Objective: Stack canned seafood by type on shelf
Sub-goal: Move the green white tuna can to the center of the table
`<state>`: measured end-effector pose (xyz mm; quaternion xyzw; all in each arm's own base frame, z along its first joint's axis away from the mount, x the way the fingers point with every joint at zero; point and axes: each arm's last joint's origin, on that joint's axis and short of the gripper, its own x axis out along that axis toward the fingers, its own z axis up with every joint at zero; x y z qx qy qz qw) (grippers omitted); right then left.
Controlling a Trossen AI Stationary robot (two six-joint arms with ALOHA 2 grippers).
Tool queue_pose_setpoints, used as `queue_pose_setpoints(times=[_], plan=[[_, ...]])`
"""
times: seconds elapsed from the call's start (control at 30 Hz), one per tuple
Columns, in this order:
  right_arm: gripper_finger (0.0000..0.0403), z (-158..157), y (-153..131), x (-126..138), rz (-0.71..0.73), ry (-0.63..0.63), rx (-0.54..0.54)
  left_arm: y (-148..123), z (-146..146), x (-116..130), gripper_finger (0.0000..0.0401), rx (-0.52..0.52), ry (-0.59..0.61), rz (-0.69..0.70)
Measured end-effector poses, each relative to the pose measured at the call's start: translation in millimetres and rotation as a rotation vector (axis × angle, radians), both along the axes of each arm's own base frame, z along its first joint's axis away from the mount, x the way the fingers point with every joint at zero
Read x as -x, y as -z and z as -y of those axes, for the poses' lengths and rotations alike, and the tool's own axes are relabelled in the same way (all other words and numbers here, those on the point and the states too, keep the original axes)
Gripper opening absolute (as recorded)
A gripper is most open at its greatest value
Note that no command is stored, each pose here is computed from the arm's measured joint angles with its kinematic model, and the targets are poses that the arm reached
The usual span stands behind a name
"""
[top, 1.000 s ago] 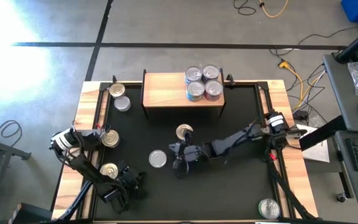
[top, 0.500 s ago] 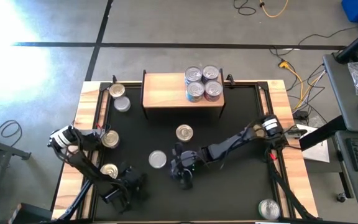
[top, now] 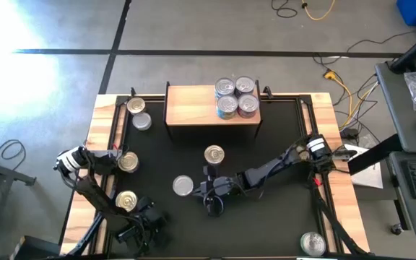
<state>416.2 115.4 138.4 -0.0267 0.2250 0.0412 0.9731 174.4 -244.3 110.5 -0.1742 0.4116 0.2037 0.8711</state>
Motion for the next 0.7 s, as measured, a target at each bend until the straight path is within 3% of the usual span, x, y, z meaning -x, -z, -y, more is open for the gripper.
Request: queue_pose_setpoints(times=[0.17, 0.37, 0.7], plan=[[0.0013, 16, 16, -14, -0.018, 0.175, 0.049, 6, -5, 1, 0.0000, 0.017, -0.036, 0.051], [0.0013, 29, 31, -30, -0.065, 0.254, 0.109, 10, -14, -4, 0.0000, -0.044, -0.046, 0.084], [0.0013, 14, 29, -40, -0.123, 0.229, 0.138, 12, -51, -34, 0.0000, -0.266, -0.044, 0.024]])
